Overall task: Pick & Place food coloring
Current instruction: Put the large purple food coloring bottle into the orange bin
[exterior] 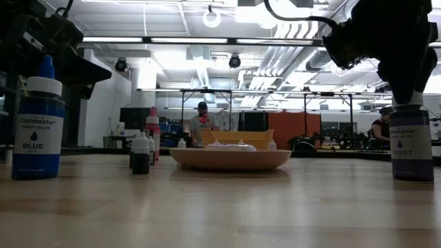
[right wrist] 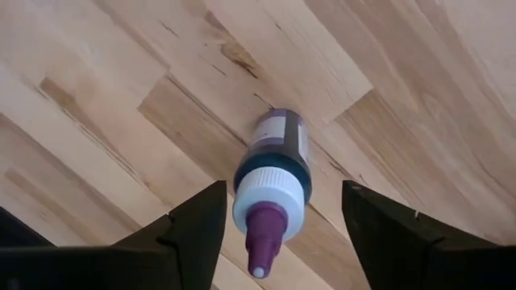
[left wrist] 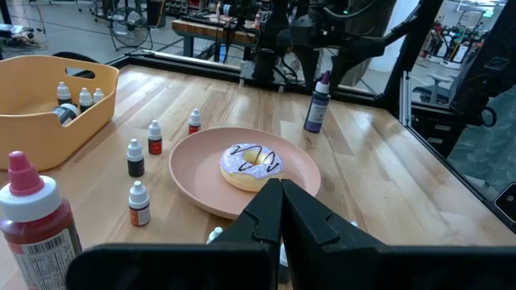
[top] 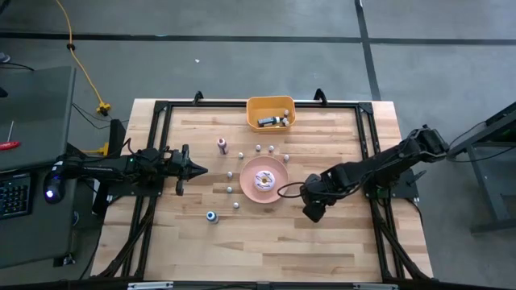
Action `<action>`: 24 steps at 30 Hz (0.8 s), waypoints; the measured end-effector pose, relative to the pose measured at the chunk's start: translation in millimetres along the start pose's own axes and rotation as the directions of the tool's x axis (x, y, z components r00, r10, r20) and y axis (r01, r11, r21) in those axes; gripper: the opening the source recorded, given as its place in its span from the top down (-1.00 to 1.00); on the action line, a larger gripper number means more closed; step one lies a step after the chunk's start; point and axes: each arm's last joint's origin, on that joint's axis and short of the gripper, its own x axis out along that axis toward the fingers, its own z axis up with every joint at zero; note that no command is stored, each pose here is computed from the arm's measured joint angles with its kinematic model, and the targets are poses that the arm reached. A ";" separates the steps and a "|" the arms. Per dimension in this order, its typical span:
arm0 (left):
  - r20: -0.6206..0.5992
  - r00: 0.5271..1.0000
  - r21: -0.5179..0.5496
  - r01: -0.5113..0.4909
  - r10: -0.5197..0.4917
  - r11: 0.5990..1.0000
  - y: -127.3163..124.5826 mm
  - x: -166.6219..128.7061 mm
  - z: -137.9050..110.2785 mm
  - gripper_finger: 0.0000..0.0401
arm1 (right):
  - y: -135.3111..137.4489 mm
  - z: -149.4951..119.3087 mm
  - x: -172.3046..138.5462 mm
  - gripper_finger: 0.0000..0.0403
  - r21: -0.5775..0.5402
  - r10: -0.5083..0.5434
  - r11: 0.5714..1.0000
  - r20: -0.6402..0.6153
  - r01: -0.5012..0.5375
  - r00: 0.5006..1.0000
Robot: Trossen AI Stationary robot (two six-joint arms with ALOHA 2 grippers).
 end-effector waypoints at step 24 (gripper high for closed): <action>0.000 1.000 0.000 0.000 0.000 1.000 0.0 0.0 -0.1 1.00 | 0.7 3.5 -2.1 0.44 0.005 0.033 0.999 -0.023 -0.032 0.999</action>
